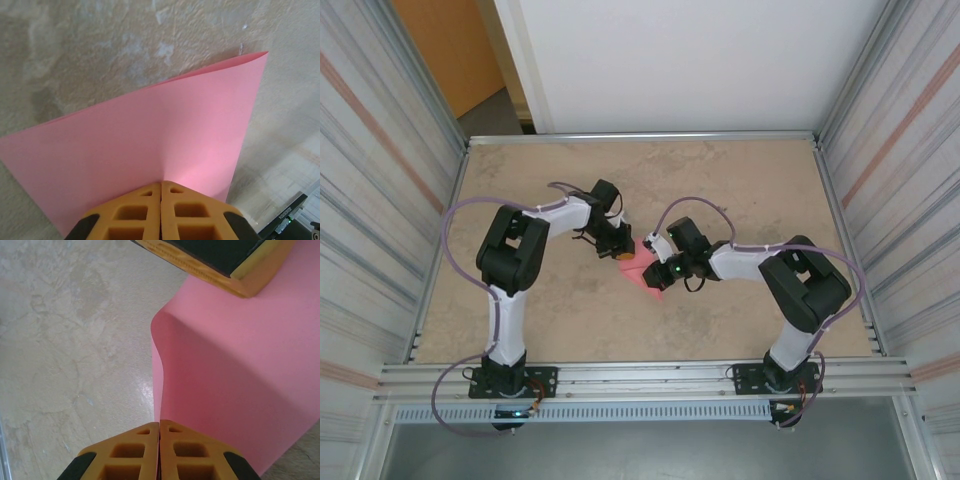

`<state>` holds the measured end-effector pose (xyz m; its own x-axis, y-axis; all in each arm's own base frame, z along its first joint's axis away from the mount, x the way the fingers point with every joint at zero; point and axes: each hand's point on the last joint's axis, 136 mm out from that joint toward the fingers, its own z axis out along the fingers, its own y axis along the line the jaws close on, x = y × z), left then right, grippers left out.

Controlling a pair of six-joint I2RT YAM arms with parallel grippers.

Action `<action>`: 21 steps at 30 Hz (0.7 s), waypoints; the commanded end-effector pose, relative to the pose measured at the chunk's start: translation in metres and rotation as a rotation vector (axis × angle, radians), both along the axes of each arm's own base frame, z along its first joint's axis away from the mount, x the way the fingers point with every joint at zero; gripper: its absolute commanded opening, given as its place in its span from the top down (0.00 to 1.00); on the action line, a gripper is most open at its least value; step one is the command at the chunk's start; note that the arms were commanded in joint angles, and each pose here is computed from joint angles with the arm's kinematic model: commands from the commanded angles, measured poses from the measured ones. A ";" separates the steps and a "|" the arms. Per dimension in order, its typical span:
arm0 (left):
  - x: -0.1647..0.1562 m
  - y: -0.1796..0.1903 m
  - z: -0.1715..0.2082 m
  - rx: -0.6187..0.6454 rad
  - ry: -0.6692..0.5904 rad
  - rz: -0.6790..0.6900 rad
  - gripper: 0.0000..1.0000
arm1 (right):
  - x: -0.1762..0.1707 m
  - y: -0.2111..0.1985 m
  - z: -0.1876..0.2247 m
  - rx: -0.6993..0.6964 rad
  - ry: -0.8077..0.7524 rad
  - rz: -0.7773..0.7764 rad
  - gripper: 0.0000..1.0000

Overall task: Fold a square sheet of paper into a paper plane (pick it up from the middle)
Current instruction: Third fold the triangle at the center of the table.

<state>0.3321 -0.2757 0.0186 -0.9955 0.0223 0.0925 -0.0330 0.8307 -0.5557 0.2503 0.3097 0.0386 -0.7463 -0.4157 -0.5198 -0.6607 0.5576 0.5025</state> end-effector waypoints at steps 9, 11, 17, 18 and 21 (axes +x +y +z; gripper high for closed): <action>-0.016 0.007 -0.024 0.064 0.060 -0.040 0.94 | 0.008 -0.003 -0.010 -0.055 0.030 -0.041 0.91; -0.017 0.008 -0.026 0.068 0.064 -0.040 0.94 | 0.010 -0.004 -0.011 -0.063 0.026 -0.046 0.91; -0.018 0.008 -0.028 0.071 0.070 -0.041 0.94 | 0.011 -0.004 -0.012 -0.070 0.027 -0.049 0.91; -0.018 0.008 -0.028 0.071 0.070 -0.042 0.95 | 0.011 -0.004 -0.013 -0.073 0.027 -0.052 0.91; -0.018 0.008 -0.029 0.071 0.069 -0.041 0.95 | 0.011 -0.007 -0.016 -0.086 0.030 -0.061 0.91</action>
<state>0.3320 -0.2762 0.0179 -0.9956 0.0394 0.0848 -0.0148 0.8290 -0.5591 0.2565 0.3047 0.0259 -0.7642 -0.4248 -0.4853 -0.6381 0.6072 0.4734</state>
